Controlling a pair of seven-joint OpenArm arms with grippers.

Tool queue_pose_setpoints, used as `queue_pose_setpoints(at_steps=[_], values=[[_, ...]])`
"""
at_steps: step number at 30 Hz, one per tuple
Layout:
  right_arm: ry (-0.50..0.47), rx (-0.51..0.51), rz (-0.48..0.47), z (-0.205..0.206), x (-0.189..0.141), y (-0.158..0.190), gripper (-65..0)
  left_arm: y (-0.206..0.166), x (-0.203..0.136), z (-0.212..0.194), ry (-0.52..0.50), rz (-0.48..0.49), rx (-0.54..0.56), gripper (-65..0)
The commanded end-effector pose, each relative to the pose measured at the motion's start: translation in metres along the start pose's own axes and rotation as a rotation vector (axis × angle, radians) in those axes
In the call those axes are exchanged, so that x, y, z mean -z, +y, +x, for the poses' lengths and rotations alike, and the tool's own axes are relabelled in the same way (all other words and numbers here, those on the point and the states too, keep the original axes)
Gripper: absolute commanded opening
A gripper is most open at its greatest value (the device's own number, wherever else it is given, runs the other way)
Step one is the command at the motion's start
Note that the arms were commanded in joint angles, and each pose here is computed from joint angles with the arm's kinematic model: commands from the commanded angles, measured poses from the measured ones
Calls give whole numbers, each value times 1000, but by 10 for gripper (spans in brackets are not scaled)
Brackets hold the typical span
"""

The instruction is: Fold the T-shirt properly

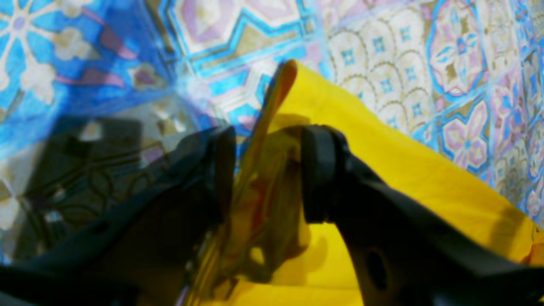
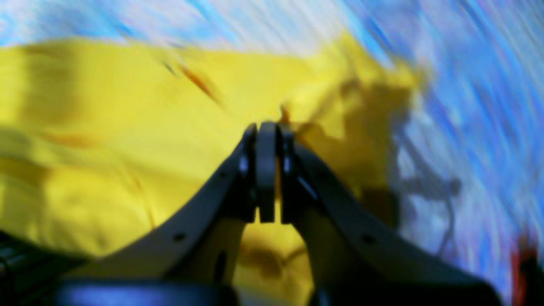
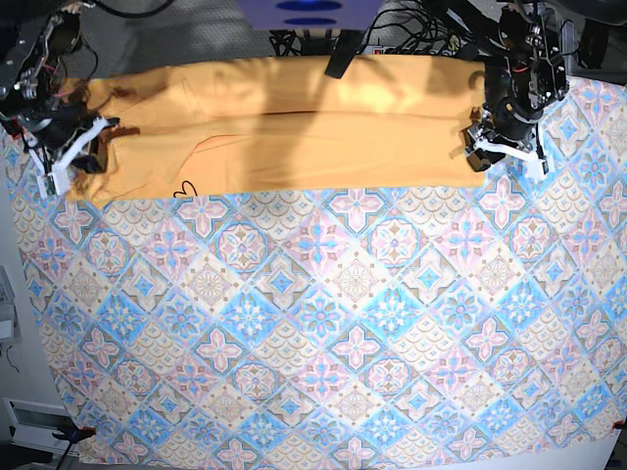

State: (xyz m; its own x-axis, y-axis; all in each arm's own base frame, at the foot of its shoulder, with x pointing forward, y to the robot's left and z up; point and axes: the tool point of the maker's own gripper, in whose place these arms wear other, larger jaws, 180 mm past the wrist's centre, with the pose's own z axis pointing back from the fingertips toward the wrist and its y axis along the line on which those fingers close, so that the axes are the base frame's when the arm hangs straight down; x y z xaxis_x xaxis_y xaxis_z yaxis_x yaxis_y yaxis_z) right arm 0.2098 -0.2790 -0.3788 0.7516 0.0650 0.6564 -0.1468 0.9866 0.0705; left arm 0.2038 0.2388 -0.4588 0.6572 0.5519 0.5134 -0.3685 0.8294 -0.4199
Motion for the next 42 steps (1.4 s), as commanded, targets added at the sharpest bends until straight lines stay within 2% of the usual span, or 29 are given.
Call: queue_pose_setpoints(at_steps=[1, 7, 14, 17, 23, 28, 37, 42], values=[[1, -33, -17, 7, 3, -6, -639, -3, -2, 11, -31, -13, 13, -402], [71, -57, 6, 0, 53, 9, -635, -3, -2, 11, -31, -13, 13, -402], [111, -55, -1, -28, 68, 6, -634, -1, -3, 11, -32, -9, 12, -402], [86, -38, -13, -32, 62, 2, -604, -1, -3, 10, -31, -10, 12, -402], [-59, 60, -110, -13, 26, -24, -482, -2, -3, 11, -32, -13, 13, -402], [-49, 19, -114, -15, 11, -17, -479, -2, -3, 15, -44, -12, 9, -399], [-49, -148, 157, 1, 31, 90, -486, 3, -9, 24, -37, -31, -3, -392], [-37, -179, 248, -3, 40, 124, -497, 2, -12, 17, 69, -62, -26, -392]])
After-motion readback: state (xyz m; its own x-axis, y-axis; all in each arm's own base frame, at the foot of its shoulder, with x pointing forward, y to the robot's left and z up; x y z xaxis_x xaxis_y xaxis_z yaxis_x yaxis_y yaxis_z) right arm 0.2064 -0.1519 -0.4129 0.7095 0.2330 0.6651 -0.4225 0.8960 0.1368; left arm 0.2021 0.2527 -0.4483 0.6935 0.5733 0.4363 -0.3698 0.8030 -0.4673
